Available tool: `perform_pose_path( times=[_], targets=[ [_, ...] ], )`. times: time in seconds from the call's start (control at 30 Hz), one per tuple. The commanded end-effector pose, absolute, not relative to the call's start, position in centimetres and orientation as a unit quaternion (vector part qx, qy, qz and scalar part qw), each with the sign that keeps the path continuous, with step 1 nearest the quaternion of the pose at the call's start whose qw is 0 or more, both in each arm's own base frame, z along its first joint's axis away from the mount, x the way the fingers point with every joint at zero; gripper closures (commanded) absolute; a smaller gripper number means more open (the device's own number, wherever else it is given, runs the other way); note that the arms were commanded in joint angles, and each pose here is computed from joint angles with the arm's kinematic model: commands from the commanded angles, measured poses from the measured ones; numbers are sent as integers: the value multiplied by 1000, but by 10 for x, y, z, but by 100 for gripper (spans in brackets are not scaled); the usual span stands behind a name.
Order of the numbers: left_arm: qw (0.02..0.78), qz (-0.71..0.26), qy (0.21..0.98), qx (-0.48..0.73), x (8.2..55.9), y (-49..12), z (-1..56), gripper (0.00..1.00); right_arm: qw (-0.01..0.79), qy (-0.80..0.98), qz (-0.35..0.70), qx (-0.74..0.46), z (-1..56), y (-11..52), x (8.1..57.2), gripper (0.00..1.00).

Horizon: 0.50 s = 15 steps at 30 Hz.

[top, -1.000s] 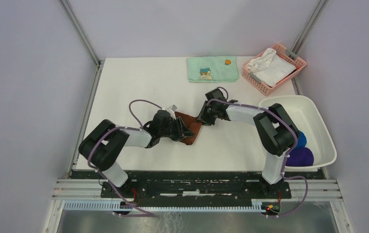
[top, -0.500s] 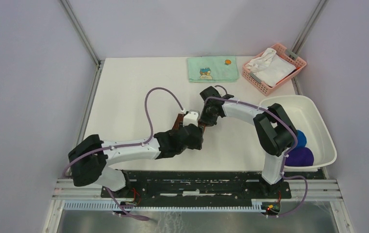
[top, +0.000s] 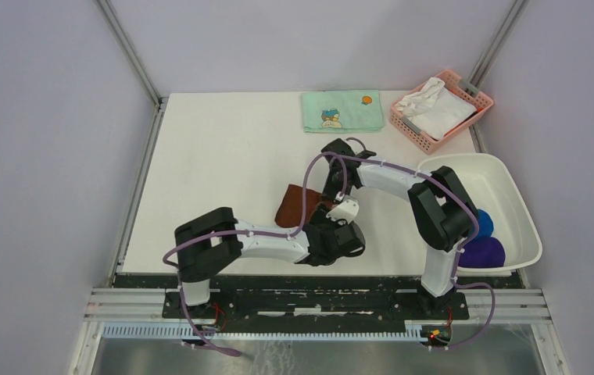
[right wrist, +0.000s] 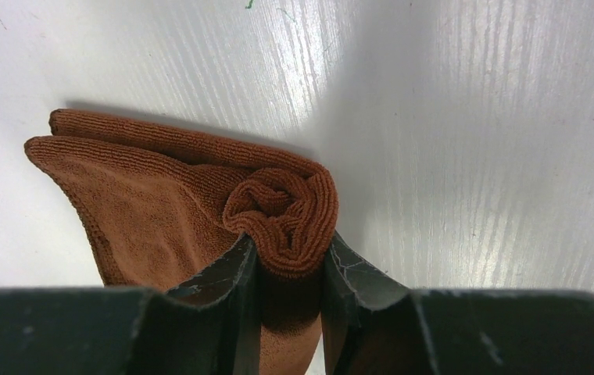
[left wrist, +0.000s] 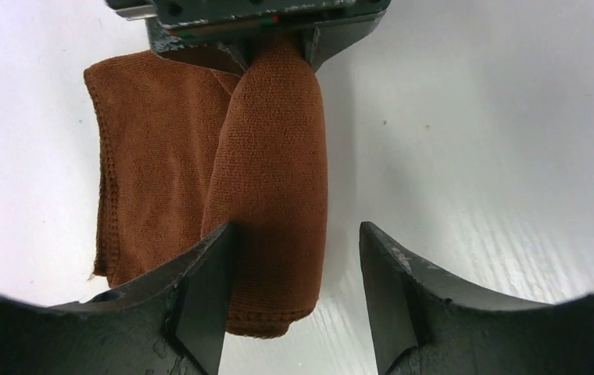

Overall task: Roll the towels
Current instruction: Roll the towel at the center of the board.

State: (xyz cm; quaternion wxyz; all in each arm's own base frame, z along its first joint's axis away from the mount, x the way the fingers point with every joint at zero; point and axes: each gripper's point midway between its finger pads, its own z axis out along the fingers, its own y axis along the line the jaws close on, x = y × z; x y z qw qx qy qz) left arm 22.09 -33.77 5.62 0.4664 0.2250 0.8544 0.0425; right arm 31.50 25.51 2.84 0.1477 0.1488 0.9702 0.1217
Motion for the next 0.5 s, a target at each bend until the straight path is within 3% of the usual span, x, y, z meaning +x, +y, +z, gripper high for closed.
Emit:
perform_pose_path(
  times=[0.0,0.2,0.47],
  targets=[
    [488,90,836,233,230,-339,57,36,143,974,95,145,25,248,312,76],
    [465,114,845,239,228,-333,37,43,143,974,110,140,29,253,312,76],
    [438,62,874,200,227,-318,39,75,155,966,170,120,43,268,313,69]
  ],
)
